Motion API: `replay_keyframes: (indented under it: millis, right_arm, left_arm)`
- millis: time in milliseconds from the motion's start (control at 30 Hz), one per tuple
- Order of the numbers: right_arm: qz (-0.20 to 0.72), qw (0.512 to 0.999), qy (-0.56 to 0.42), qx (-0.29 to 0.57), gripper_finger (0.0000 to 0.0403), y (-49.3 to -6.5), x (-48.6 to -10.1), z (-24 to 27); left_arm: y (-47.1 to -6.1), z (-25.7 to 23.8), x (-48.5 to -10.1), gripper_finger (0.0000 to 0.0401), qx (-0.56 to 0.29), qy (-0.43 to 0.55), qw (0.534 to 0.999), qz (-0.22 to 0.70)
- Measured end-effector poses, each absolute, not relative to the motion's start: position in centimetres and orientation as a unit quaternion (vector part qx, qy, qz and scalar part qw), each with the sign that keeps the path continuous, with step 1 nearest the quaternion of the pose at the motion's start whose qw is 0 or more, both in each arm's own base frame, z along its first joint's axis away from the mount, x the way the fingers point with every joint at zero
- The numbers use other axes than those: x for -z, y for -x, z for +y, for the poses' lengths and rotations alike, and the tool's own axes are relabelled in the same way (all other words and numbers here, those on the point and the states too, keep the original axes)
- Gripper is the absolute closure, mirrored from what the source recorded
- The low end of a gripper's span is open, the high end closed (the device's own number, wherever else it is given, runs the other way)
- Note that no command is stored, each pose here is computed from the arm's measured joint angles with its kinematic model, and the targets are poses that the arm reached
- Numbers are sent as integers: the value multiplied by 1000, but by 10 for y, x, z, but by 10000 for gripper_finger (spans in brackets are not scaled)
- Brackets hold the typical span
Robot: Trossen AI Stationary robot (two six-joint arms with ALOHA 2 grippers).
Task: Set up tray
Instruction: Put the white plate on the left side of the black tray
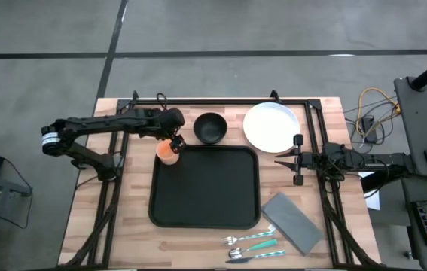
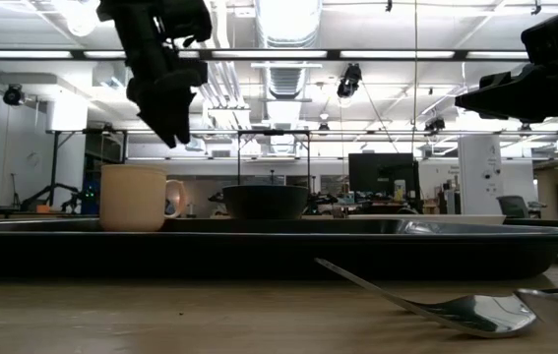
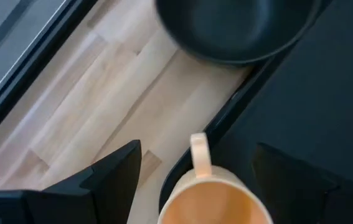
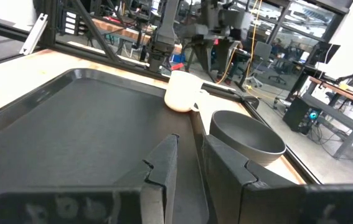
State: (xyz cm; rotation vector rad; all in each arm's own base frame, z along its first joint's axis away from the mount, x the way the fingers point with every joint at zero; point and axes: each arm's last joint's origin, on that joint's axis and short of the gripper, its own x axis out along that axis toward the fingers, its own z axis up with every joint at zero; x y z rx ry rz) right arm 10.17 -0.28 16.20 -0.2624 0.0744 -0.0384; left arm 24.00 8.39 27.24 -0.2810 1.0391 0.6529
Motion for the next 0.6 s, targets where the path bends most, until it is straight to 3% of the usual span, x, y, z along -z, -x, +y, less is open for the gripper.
replay_keyframes:
  millis: [267, 600]
  right_arm:
    - [37, 991, 131, 19, 335, -102, -162, -3]
    - [37, 991, 131, 19, 335, -102, -162, -3]
  left_arm:
    - [-251, 83, -280, 121, -191, 67, 862, 465]
    - [-264, 86, -273, 121, -147, 16, 876, 459]
